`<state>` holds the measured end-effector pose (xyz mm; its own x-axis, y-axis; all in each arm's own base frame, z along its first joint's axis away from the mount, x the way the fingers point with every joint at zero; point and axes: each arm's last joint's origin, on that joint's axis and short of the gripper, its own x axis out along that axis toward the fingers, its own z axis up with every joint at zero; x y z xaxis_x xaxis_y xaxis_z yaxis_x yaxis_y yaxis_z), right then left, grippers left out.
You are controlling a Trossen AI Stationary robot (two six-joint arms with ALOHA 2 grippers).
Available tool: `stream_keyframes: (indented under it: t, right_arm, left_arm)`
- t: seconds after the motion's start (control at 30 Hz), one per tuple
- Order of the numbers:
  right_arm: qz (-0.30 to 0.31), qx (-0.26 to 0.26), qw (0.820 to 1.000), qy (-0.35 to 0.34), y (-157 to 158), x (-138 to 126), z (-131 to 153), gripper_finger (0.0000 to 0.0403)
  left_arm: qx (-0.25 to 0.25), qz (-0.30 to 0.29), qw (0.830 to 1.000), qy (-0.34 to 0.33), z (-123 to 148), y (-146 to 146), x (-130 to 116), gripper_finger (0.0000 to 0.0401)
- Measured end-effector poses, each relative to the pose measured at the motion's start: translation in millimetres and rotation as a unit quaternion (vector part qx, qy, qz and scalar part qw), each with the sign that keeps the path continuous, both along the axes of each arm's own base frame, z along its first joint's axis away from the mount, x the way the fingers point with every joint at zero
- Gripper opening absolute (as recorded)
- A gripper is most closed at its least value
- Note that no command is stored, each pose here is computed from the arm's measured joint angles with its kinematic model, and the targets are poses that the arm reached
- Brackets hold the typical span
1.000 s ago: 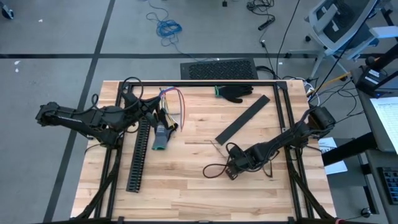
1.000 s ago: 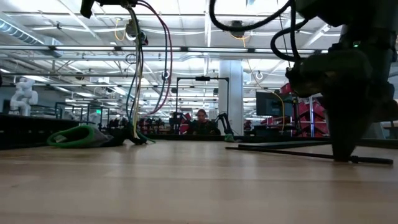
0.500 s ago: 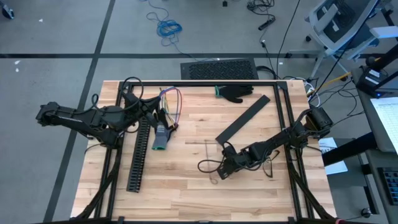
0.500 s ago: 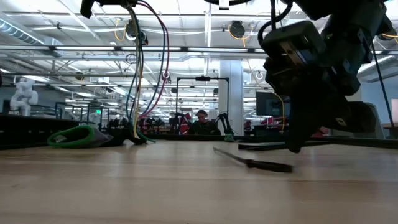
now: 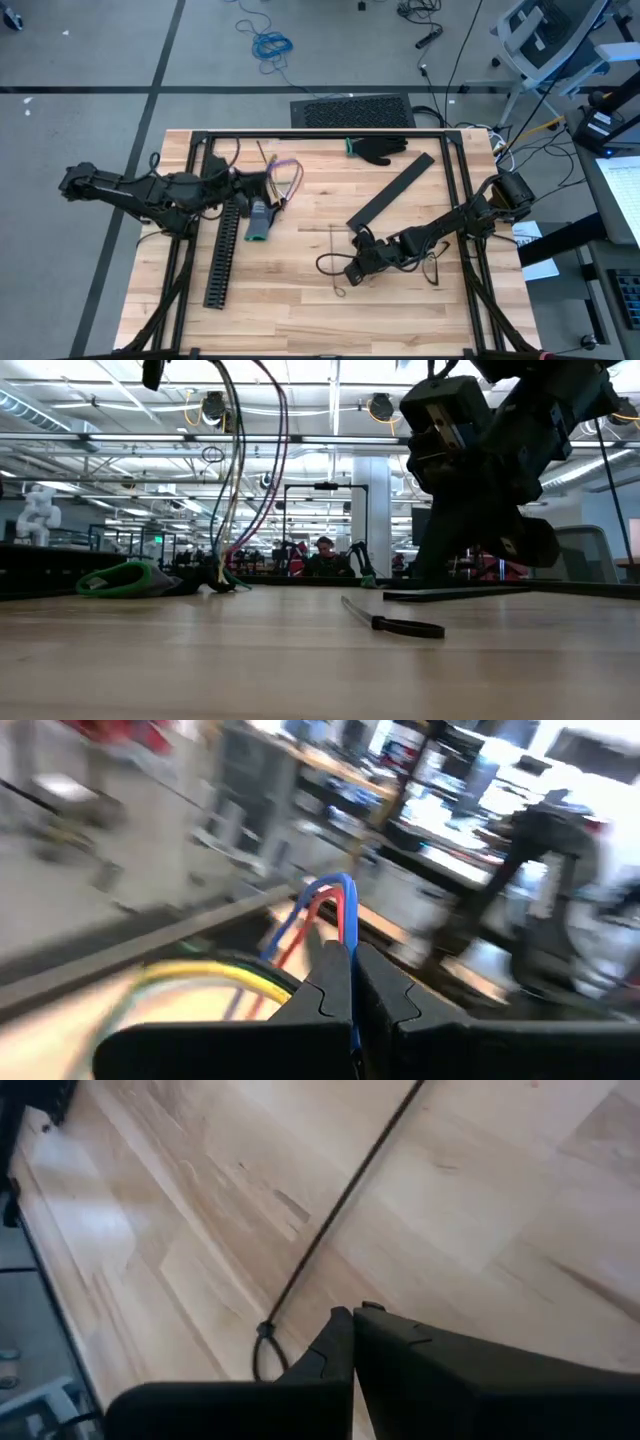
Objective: Ziptie cables
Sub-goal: Wrap the cable wires with the black zip tie
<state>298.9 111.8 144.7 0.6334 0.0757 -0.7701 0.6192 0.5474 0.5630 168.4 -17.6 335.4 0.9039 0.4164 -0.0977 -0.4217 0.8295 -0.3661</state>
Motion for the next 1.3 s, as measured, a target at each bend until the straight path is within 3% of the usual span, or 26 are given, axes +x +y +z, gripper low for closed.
stream_keyframes:
  t: [0.1,0.23,0.33,0.43,0.63,0.8,0.93,1.13,1.3]
  right_arm:
    - [0.006,-0.012,1.0,0.025,-1,-4,-3,0.0]
    - [0.02,-0.03,0.998,0.053,-1,-10,-5,0.0]
    - [0.036,-0.04,0.997,0.054,1,-12,-4,0.0]
    - [0.049,-0.053,0.995,0.066,0,-14,-4,0.0]
    - [0.074,-0.079,0.99,0.093,-2,-19,-7,0.0]
    - [0.087,-0.089,0.988,0.094,-2,-19,-7,0.0]
    - [0.09,-0.092,0.987,0.096,-3,-20,-8,0.0]
    - [0.091,-0.094,0.986,0.106,-3,-22,-8,0.0]
    - [0.088,-0.098,0.984,0.123,-6,-27,-4,0.0009]
  left_arm:
    - [-0.034,-0.037,0.998,0.045,-12,-8,1,0.0]
    - [-0.097,-0.012,0.987,0.131,-35,-11,-8,0.0]
    - [-0.149,0.022,0.981,0.119,-38,-10,-10,0.0]
    - [-0.195,0.016,0.975,0.108,-39,-11,-8,0.0]
    - [-0.285,-0.029,0.929,0.234,-68,-24,7,0.0]
    - [-0.297,-0.01,0.897,0.328,-99,-34,27,0.0]
    - [-0.282,-0.045,0.89,0.355,-117,-42,48,0.0019]
    - [-0.213,-0.077,0.908,0.351,-127,-43,68,0.008]
    - [-0.156,-0.077,0.939,0.297,-114,-30,76,0.0143]
